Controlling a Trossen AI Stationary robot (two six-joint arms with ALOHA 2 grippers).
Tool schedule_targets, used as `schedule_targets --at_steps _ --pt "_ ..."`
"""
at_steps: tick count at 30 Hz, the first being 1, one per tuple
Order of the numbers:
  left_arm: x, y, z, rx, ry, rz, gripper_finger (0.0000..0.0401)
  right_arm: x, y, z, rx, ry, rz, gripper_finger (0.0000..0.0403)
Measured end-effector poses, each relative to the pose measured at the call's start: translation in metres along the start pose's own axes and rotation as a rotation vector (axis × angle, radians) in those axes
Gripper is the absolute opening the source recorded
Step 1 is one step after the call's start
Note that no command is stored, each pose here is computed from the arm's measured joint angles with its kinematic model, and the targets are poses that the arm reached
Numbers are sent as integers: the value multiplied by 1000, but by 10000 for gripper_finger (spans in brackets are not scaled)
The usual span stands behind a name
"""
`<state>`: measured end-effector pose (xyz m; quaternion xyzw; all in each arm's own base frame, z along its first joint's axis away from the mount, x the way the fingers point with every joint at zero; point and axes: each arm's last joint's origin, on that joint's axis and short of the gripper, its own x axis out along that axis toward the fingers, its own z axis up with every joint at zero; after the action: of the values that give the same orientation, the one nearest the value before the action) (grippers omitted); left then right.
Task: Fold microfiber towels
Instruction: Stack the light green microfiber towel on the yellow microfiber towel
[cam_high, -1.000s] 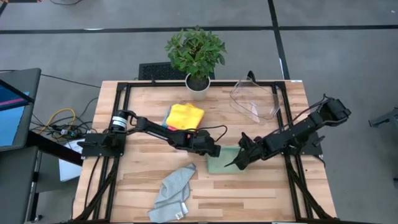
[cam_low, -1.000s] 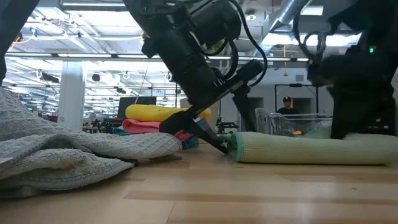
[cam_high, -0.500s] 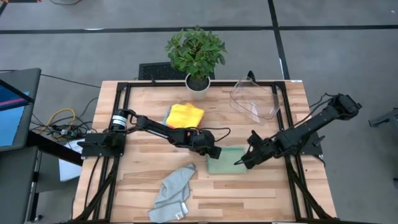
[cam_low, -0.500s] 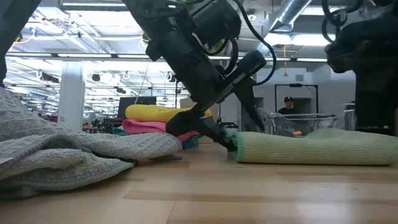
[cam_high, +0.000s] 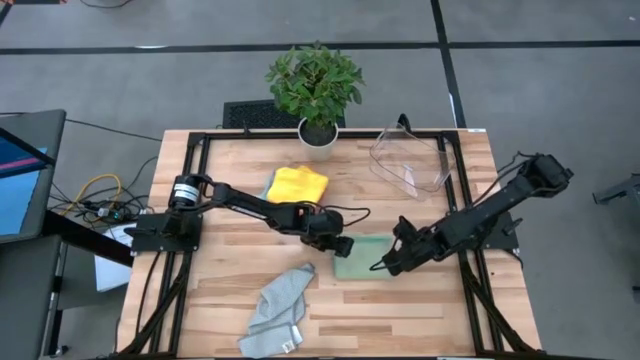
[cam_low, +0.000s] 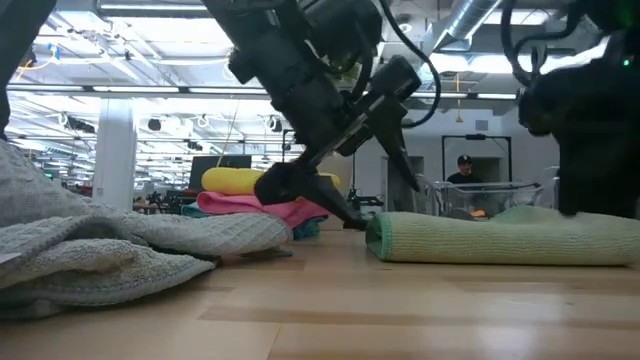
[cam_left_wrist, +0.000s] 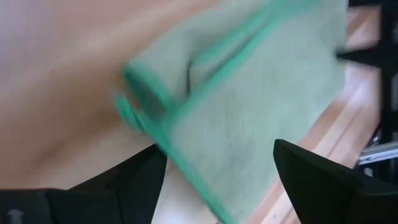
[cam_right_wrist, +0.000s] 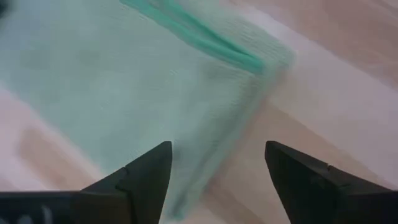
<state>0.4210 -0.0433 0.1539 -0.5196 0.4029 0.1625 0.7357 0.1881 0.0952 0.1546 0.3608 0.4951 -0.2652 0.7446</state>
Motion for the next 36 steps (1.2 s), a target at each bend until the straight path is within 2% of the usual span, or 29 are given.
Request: schedule_targets --at_steps 2,7,11,16,19,23,32,34,36 --pt "2 -3 -12 0 -1 13 289 7 0 -2 7 6 -31 286" --pt "5 -5 -34 -72 -123 86 289 19 1 -5 14 15 -70 286" --pt "17 0 -36 -91 -157 106 289 27 4 -7 23 9 -82 286" --pt "34 2 -34 -116 -168 41 287 31 5 -7 70 -1 -86 284" --pt "38 6 -33 -121 -185 66 276 30 5 -7 79 -1 -80 270" --pt "41 8 -30 -152 -187 64 237 32 5 -7 81 3 -85 220" --pt "46 12 -25 -130 -200 52 105 34 11 -6 70 12 -19 39" --pt "46 12 -22 -109 -188 39 72 34 12 -5 73 18 -7 19" --pt "46 11 -21 -92 -181 25 35 33 13 -4 76 16 13 20"
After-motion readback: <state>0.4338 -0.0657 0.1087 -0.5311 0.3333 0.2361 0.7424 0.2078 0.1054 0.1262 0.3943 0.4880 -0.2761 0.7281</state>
